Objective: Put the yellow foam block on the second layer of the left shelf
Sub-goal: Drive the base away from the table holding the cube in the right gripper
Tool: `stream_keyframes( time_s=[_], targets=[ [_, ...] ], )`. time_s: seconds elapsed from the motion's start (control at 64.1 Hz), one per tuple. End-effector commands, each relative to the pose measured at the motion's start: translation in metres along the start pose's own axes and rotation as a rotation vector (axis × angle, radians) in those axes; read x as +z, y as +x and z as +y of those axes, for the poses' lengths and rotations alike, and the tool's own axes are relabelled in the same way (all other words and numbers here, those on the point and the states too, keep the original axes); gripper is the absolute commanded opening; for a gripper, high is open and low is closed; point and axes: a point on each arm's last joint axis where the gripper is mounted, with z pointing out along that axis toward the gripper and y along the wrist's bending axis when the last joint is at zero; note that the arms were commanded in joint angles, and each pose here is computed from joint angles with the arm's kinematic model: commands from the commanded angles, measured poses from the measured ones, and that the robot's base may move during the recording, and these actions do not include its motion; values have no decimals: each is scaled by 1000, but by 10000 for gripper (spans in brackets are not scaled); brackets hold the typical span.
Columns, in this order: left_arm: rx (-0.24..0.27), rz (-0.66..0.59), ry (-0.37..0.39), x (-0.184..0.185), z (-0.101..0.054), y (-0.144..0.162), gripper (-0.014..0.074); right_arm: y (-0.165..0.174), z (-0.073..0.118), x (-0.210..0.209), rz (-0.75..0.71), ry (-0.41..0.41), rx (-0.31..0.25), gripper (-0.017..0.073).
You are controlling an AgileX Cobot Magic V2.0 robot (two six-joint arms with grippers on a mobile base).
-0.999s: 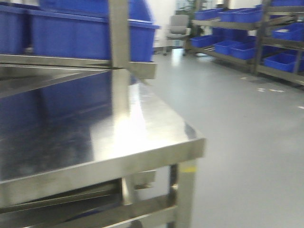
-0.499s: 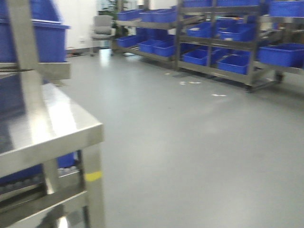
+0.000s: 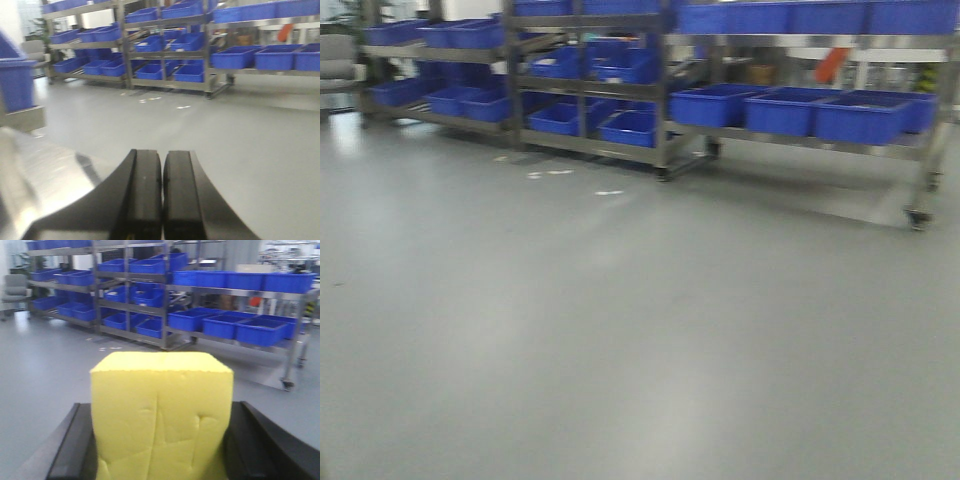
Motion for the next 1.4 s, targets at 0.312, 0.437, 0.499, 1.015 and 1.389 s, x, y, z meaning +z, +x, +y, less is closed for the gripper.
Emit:
stream_keyframes(
  time_s=[0.312, 0.437, 0.499, 1.015, 1.389],
  targets=[
    [-11, -79, 12, -1, -1, -1, 136, -17, 0, 0, -112, 3, -16, 414],
    [-11, -79, 12, -1, -1, -1, 136, -17, 0, 0, -112, 3, -16, 414],
    [-11, -79, 12, -1, -1, -1, 136, -17, 0, 0, -112, 3, -16, 414],
    [-11, -79, 12, -1, -1, -1, 136, -17, 0, 0, -112, 3, -16, 414],
    [-11, -79, 12, -1, -1, -1, 136, -17, 0, 0, -112, 3, -16, 414]
  ],
)
